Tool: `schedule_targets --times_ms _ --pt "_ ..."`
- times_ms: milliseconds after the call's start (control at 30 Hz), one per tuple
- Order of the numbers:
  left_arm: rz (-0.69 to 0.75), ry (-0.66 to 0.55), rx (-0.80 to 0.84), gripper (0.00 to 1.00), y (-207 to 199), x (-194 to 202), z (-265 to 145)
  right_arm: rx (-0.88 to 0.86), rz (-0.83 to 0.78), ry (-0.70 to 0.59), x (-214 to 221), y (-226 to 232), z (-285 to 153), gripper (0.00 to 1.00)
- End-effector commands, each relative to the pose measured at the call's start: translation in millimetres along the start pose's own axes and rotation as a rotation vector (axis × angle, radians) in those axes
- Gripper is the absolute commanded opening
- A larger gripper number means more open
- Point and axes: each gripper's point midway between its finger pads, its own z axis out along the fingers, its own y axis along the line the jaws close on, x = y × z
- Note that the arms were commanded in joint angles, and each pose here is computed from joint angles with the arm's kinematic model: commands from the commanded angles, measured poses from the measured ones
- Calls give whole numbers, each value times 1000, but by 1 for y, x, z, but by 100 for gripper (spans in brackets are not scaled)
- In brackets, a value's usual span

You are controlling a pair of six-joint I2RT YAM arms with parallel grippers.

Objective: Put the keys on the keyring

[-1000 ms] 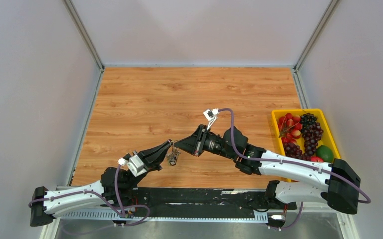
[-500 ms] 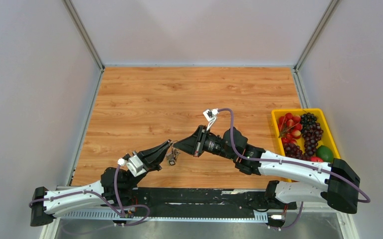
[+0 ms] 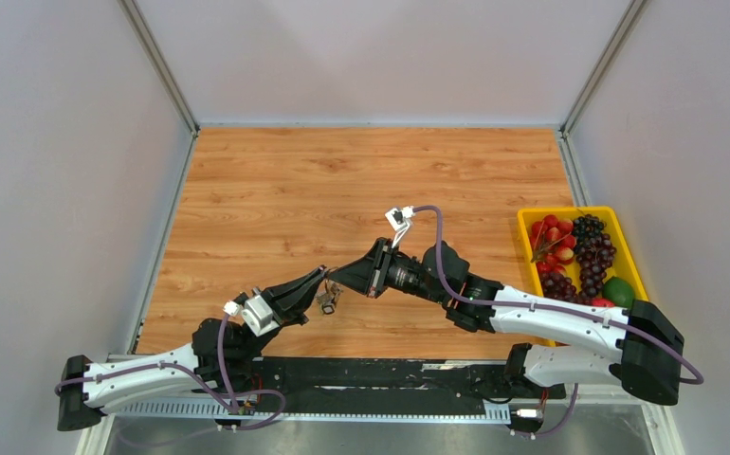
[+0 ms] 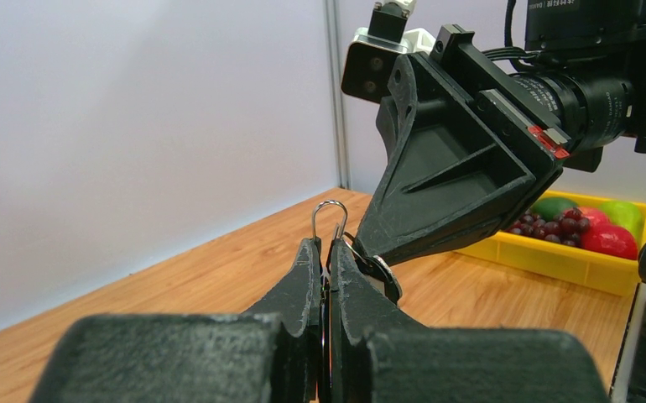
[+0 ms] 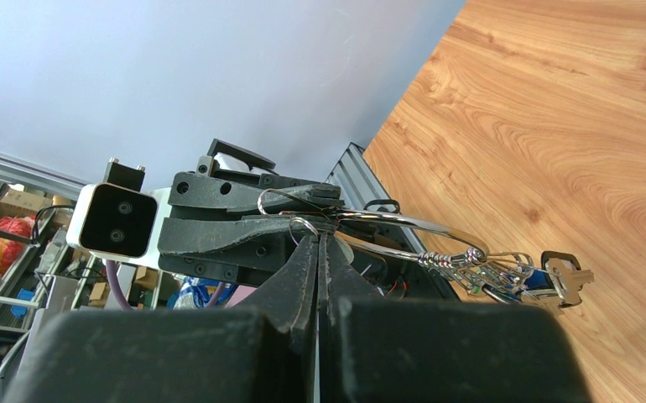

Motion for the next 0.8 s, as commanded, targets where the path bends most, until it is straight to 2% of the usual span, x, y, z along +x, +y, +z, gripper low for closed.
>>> schedule_targets --times_ms 0,367,767 --pt "-3 -48 9 1 -1 -12 3 -105 4 -85 -27 39 3 0" --pt "7 -31 6 1 -1 -8 4 -142 -10 -110 -36 54 1 0" --pt "9 -21 -43 0 8 -7 3 -102 -8 -113 -29 41 -13 0"
